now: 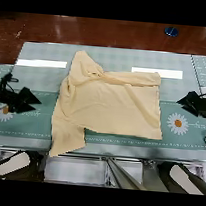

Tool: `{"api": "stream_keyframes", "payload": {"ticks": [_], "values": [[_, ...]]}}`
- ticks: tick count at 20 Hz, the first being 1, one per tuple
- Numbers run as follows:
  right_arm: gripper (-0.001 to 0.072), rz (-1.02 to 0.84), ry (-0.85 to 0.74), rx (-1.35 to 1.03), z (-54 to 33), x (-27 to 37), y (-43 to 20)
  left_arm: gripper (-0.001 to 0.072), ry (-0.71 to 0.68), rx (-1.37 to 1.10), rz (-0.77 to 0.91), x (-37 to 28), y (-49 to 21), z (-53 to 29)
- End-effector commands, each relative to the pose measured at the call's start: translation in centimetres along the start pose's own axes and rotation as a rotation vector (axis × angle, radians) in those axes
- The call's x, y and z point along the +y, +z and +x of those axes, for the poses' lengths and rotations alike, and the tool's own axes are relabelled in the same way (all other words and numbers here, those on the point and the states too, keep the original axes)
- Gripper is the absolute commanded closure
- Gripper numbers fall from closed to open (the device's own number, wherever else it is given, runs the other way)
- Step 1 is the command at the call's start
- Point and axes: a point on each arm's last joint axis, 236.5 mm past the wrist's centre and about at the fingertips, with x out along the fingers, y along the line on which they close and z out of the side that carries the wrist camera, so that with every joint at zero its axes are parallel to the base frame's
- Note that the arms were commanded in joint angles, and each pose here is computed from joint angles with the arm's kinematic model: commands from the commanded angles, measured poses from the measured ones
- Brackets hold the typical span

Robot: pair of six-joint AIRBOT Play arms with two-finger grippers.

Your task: Fold the shirts.

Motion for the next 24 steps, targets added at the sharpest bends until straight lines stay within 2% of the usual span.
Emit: {"api": "stream_keyframes", "payload": {"ticks": [1, 7, 10, 11, 12, 14, 19, 24], "values": [[0.0298, 0.08, 0.101, -0.029, -0.4, -0.1, -2.6, 0.0198, -0.064, 0.067, -0.065, 2.2, -4.9, 4.3], [0.0299, 0.103, 0.086, -0.018, -1.3, -1.1, -3.2, 0.0199, -0.008, 0.106, 0.049, 0.7, -6.3, 8.0], [0.0298, 0.113, -0.027, 0.028, -1.2, -3.7, -4.4, 0.0208, -0.024, 0.116, 0.082, -1.1, -6.3, 9.9], [0.0298, 0.106, -0.088, 0.072, -1.3, -5.1, -5.5, 0.0389, -0.027, 0.106, 0.09, -1.6, -6.0, 10.2], [0.0298, 0.105, -0.142, 0.133, -1.2, -6.5, -7.2, 0.0679, -0.027, 0.097, 0.097, -1.8, -5.7, 10.2], [0.0298, 0.125, -0.169, 0.256, -0.2, -7.6, -11.0, 0.0691, -0.035, 0.087, 0.111, -2.4, -5.1, 9.8], [0.0298, 0.187, -0.059, 0.444, 2.7, -6.1, -16.7, 0.0691, -0.046, 0.071, 0.139, -3.4, -4.2, 8.9], [0.0298, 0.151, -0.057, 0.515, 4.6, -5.5, -17.6, 0.0691, -0.046, 0.07, 0.14, -3.5, -4.1, 8.9]]}}
